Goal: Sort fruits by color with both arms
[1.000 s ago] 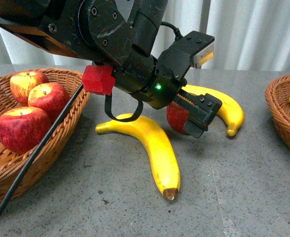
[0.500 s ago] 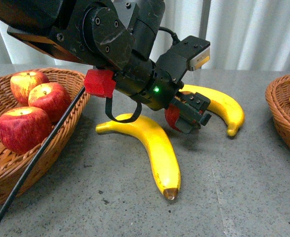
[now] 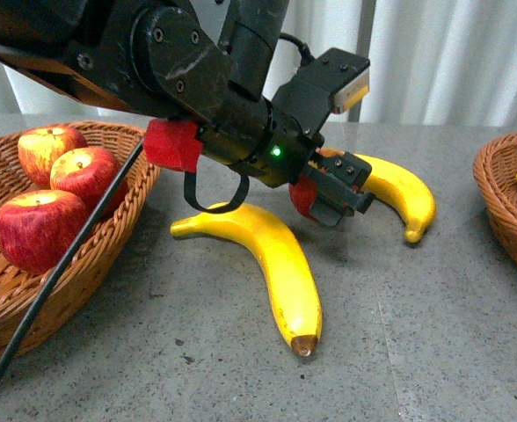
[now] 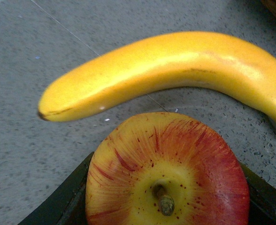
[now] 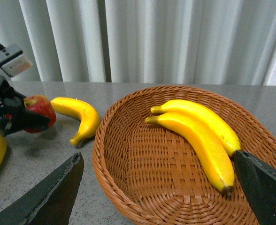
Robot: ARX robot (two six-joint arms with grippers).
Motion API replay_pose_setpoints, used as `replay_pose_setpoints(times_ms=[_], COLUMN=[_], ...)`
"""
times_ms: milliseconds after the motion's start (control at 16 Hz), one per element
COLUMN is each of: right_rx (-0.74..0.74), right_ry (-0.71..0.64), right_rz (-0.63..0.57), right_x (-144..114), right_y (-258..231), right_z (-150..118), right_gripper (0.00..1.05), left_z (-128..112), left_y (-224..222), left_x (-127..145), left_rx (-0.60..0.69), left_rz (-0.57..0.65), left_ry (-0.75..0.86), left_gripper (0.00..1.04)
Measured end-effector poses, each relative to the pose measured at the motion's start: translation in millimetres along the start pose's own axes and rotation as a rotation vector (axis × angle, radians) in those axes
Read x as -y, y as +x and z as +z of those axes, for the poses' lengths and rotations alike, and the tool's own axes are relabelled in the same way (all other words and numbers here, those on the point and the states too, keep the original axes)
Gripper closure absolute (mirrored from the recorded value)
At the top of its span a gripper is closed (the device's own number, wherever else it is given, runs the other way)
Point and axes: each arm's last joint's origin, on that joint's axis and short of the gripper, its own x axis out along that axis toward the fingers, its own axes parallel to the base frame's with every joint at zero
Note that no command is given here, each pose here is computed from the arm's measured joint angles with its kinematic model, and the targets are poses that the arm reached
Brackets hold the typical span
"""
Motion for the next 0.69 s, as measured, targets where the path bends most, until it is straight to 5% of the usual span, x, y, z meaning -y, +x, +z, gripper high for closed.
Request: replay_pose_setpoints(times_ms=[62, 125, 188, 438, 688], right_rx=[0.0, 0.0, 0.0, 0.0, 0.0], right_ry=[0.0, 0.0, 0.0, 0.0, 0.0], right_rz=[0.0, 0.0, 0.0, 0.0, 0.0], right_x=[0, 0, 0, 0, 0], right_y=[0, 0, 0, 0, 0], right_z=[0, 0, 0, 0, 0], right_gripper=[0.06, 0.06, 0.06, 0.06, 0.06], left_z=[20, 31, -22, -92, -98], left_y=[-33, -123, -201, -247, -241], left_x=[-7, -27, -18, -28, -30], left_rx=[0.111, 0.33, 0.389, 0.27, 0.283], left_rz=[0.144, 0.556, 0.869, 1.092, 1.048], left_ry=[-0.021, -0.175, -0.386, -0.567, -0.577], left_gripper=[0.37, 0.37, 0.37, 0.37, 0.37])
